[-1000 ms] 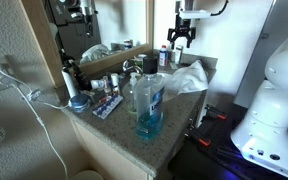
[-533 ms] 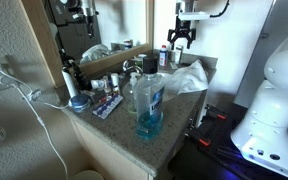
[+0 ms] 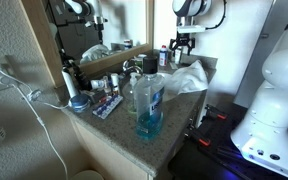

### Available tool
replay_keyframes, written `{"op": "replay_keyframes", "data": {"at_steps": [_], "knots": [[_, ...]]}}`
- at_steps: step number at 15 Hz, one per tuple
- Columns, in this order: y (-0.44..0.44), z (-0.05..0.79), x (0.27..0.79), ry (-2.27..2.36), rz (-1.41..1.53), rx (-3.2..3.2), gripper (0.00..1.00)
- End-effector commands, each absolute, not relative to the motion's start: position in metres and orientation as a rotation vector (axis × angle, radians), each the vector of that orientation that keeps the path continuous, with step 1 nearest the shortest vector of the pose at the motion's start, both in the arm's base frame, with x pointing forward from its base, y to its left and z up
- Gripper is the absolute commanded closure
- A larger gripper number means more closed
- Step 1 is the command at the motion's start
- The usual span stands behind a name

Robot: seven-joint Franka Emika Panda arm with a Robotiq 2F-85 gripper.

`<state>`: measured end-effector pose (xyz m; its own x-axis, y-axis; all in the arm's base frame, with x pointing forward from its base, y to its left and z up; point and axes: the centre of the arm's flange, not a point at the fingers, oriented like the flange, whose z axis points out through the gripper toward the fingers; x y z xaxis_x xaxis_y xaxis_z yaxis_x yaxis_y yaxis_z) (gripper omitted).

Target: Move the white object near the white tube to the left

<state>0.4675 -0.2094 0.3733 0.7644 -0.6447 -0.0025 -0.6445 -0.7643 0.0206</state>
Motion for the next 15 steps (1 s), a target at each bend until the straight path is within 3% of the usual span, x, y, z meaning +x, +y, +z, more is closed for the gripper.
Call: {"op": "replay_keyframes", "data": {"at_steps": [1, 15], "knots": [[-0.246, 0.359, 0.496, -1.129, -0.009, 2.891, 0.00], [-0.325, 0.295, 0.549, -1.318, -0.034, 2.914, 0.00]]}}
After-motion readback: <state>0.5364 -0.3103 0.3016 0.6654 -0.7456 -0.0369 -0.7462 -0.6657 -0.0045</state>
